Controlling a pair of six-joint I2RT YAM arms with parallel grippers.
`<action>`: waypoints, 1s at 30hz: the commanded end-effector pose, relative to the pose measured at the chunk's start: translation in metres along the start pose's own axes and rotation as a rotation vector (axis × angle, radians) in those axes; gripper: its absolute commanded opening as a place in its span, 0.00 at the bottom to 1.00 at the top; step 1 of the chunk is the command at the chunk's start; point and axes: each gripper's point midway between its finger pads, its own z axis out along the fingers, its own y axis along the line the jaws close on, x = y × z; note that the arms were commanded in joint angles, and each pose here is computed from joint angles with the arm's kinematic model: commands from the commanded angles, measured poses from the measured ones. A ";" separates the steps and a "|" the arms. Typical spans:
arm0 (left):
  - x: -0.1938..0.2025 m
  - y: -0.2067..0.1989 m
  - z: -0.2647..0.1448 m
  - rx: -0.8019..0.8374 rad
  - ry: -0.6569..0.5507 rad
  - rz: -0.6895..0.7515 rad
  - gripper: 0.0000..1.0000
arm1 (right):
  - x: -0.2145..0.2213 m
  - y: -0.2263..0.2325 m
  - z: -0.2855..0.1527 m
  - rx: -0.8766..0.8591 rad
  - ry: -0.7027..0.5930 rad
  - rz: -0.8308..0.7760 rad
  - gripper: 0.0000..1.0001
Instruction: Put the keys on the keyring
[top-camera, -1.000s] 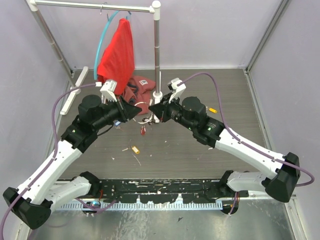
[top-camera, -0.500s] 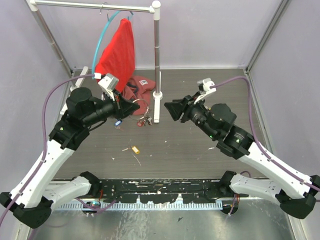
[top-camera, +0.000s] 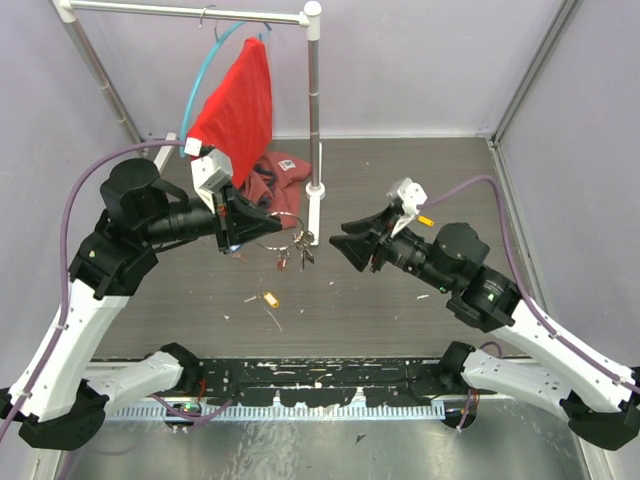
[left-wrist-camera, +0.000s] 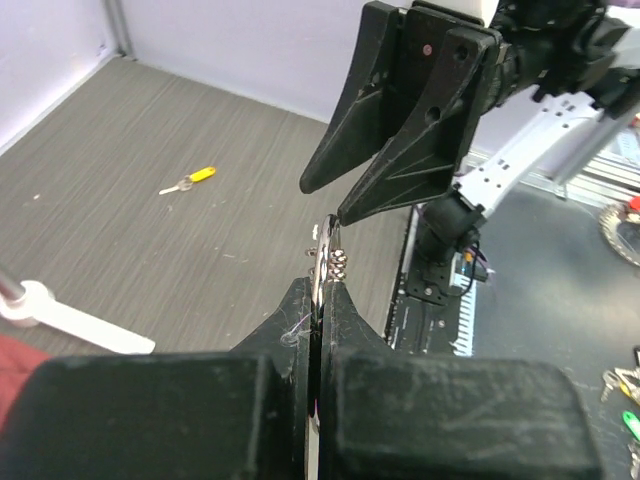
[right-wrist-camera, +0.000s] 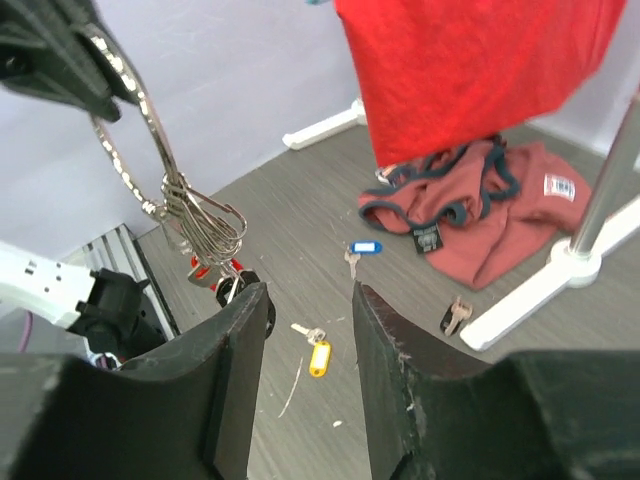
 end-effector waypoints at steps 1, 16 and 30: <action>-0.011 -0.031 -0.006 0.156 -0.003 0.041 0.00 | -0.038 0.034 -0.018 -0.202 -0.205 -0.209 0.45; -0.017 -0.038 -0.002 0.209 0.002 0.044 0.00 | -0.036 0.051 -0.016 -0.353 -0.317 -0.677 0.43; -0.019 -0.042 -0.004 0.216 -0.007 0.045 0.00 | -0.042 0.060 -0.011 -0.393 -0.337 -0.670 0.33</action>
